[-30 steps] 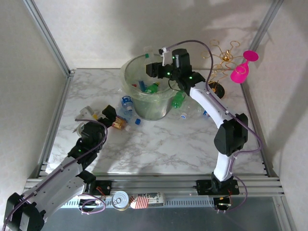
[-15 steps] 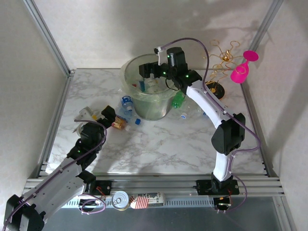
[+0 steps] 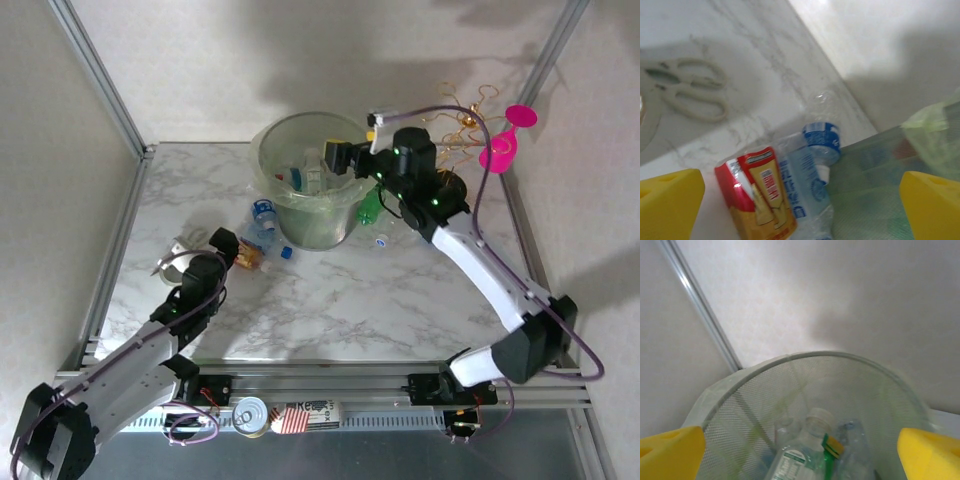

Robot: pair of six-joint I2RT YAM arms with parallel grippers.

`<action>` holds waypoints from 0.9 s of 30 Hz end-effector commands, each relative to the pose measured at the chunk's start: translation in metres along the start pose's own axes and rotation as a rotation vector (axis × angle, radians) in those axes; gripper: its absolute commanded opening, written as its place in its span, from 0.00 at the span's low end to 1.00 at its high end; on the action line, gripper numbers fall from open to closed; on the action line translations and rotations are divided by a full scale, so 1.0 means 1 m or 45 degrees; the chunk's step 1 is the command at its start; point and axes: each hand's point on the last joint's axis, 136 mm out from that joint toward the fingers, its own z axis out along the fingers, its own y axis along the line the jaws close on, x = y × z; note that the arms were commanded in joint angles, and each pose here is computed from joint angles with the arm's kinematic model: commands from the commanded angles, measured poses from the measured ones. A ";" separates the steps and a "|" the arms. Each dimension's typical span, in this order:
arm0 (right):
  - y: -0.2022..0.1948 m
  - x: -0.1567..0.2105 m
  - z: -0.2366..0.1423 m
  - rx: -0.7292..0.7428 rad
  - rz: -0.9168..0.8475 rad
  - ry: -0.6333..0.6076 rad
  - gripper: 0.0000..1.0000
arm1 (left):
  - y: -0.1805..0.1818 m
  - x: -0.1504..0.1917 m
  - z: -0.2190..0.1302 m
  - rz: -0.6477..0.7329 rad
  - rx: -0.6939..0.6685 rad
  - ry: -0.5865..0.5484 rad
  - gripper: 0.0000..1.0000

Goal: Put the plastic bottles in the bin

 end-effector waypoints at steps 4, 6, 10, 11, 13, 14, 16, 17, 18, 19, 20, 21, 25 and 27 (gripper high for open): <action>-0.046 0.034 -0.033 0.294 0.020 -0.038 0.99 | 0.027 0.031 0.015 -0.088 -0.124 0.115 1.00; -0.060 0.054 -0.043 0.370 0.035 -0.018 0.99 | 0.028 0.041 0.020 -0.091 -0.132 0.156 1.00; -0.084 0.093 -0.060 0.477 0.088 0.029 0.99 | 0.035 0.053 0.029 -0.061 -0.216 0.205 1.00; -0.089 0.101 -0.063 0.497 0.095 0.045 0.99 | 0.037 0.056 0.032 -0.047 -0.240 0.216 1.00; -0.097 0.116 -0.068 0.534 0.106 0.078 0.99 | 0.037 0.059 0.036 -0.013 -0.278 0.232 1.00; -0.101 0.123 -0.069 0.552 0.108 0.097 0.99 | 0.036 0.059 0.039 0.008 -0.291 0.239 1.00; -0.107 0.133 -0.070 0.573 0.107 0.128 0.99 | 0.034 0.061 0.044 0.036 -0.309 0.251 1.00; -0.109 0.137 -0.070 0.580 0.105 0.142 0.99 | 0.033 0.062 0.047 0.043 -0.315 0.260 1.00; -0.109 0.140 -0.070 0.583 0.103 0.152 0.99 | 0.031 0.063 0.050 0.045 -0.315 0.271 1.00; -0.111 0.143 -0.070 0.592 0.101 0.160 0.99 | 0.029 0.065 0.053 0.045 -0.314 0.285 1.00; -0.112 0.144 -0.069 0.596 0.102 0.163 0.99 | 0.027 0.067 0.056 0.040 -0.312 0.299 0.99; -0.113 0.145 -0.069 0.601 0.099 0.163 0.99 | 0.026 0.069 0.059 0.038 -0.315 0.311 1.00; -0.118 0.147 -0.069 0.626 0.084 0.168 0.99 | 0.025 0.076 0.070 0.055 -0.361 0.351 1.00; -0.120 0.149 -0.070 0.633 0.078 0.172 0.99 | 0.026 0.078 0.073 0.077 -0.384 0.361 1.00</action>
